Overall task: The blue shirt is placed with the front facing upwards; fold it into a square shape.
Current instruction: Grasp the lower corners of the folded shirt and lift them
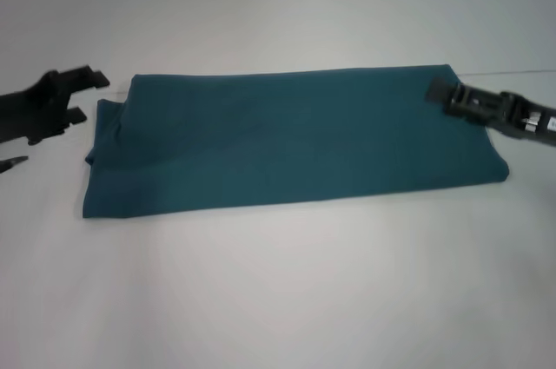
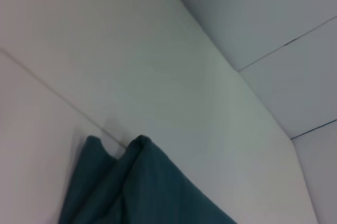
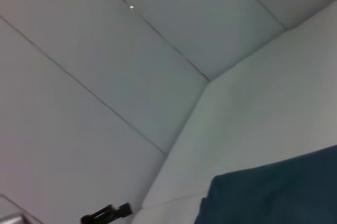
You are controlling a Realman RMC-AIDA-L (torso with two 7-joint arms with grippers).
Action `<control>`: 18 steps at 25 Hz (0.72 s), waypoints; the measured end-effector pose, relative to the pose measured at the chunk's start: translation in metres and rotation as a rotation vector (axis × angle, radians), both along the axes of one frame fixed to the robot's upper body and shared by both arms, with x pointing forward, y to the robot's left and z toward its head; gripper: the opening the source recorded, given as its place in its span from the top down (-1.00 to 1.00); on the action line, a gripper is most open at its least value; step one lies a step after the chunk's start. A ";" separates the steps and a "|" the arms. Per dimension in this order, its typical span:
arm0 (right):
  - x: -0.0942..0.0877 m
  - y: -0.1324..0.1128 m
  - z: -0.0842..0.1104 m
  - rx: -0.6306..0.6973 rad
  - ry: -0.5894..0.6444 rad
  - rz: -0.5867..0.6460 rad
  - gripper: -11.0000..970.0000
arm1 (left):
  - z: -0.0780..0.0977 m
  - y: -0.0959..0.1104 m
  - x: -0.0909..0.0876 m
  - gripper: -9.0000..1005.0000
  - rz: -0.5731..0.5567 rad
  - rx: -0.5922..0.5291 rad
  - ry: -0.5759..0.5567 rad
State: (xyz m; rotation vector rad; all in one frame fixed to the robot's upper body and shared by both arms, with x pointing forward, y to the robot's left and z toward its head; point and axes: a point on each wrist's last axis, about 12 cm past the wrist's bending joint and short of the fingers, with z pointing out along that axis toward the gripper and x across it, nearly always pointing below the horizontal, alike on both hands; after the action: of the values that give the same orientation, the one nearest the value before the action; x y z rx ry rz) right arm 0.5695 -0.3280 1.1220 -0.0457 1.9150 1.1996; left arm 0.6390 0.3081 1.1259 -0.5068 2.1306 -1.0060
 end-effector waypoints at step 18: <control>-0.020 -0.002 -0.017 0.039 0.044 0.021 -0.77 | -0.024 -0.016 0.011 -0.51 0.013 0.179 0.050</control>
State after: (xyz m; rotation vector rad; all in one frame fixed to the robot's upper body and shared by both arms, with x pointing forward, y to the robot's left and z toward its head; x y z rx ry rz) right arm 0.5498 -0.3301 1.1046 -0.0183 1.9331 1.2613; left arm 0.6496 0.2926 1.1014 -0.4610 2.2332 -0.7937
